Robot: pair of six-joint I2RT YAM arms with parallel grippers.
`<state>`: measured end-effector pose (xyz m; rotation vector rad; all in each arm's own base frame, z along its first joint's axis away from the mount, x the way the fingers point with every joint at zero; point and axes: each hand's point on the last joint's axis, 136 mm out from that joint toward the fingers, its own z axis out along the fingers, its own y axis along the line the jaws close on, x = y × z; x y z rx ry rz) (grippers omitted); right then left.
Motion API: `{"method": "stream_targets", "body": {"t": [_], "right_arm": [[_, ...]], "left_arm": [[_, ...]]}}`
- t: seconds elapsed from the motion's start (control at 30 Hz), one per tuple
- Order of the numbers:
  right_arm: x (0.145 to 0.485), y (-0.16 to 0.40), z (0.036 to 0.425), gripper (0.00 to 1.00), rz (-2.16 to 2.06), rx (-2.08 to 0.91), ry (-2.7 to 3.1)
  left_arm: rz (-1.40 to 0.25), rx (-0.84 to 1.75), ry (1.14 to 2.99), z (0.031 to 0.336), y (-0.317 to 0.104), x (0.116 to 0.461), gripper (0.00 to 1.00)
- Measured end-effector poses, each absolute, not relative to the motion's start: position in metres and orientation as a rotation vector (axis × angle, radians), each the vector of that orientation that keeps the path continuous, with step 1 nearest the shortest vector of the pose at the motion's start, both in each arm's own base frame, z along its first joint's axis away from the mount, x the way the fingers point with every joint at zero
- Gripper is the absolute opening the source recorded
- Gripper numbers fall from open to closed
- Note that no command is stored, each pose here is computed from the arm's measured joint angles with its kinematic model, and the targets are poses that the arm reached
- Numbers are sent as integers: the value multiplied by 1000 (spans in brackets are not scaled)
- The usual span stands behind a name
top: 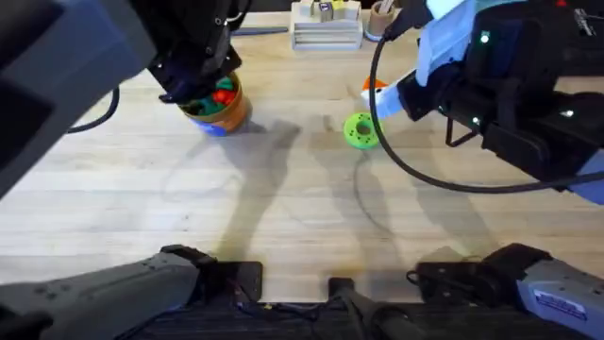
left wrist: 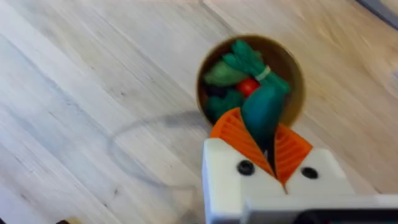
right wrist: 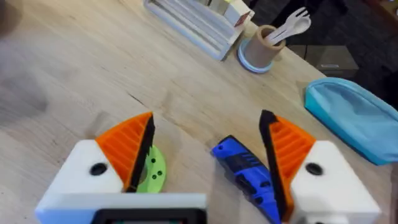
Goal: Pick up the gripper from the table and insert it into the empty holder that is missing its gripper. Then pick up a screw, insert it into the mounting hole, and use the screwdriver to tighten it. Finally, clean up the table by picking up the vegetable and placing it into the bucket.
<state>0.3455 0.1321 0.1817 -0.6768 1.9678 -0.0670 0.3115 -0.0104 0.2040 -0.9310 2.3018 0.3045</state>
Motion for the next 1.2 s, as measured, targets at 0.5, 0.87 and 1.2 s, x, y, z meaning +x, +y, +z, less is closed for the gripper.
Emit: {"method": "stream_targets", "body": {"t": [0.5, 0.87, 1.2], "right_arm": [[345, 132, 182, 986, -67, -676, 1967], [346, 132, 182, 987, -67, -676, 1967], [345, 133, 182, 986, -65, -679, 1965]], "left_arm": [[402, -1037, 2416, 141, 3, 337, 26], [414, -974, 2460, 138, 2, 337, 993], [466, -910, 2515, 167, 6, 324, 992]]}}
